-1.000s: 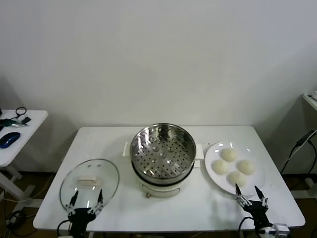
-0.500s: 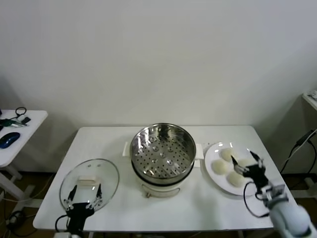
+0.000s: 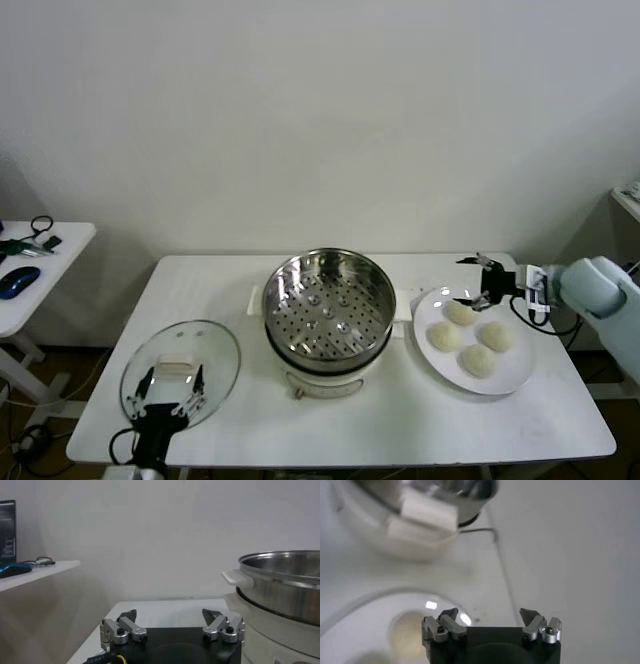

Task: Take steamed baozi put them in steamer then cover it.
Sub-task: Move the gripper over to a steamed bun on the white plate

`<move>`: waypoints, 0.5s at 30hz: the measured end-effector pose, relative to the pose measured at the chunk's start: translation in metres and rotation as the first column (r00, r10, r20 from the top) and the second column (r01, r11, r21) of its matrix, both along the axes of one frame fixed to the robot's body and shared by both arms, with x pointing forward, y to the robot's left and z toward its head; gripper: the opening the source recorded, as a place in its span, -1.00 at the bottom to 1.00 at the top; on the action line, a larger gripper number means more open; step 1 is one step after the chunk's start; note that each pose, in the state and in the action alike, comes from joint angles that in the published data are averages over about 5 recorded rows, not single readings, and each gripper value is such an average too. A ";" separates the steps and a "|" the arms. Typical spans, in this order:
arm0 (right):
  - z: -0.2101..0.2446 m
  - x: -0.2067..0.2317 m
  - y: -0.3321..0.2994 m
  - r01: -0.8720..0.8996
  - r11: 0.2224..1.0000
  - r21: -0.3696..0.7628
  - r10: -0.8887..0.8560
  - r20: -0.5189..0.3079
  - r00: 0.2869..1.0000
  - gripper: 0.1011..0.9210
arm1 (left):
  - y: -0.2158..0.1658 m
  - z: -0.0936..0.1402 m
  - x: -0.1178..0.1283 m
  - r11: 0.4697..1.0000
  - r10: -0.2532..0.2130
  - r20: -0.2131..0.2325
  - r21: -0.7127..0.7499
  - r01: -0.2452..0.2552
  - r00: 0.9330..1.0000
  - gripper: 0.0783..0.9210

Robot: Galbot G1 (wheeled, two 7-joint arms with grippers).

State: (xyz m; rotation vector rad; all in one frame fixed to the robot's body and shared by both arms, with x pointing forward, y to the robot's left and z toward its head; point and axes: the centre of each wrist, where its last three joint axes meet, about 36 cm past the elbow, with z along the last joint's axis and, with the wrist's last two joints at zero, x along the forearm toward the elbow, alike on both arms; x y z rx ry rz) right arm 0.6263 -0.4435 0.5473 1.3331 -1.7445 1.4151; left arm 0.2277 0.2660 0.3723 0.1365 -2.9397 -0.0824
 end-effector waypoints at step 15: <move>-0.018 0.058 0.020 0.028 0.973 -0.228 -0.082 -0.234 0.969 0.76 | 0.000 0.000 0.004 1.000 -0.017 0.002 -0.004 0.017 1.000 0.77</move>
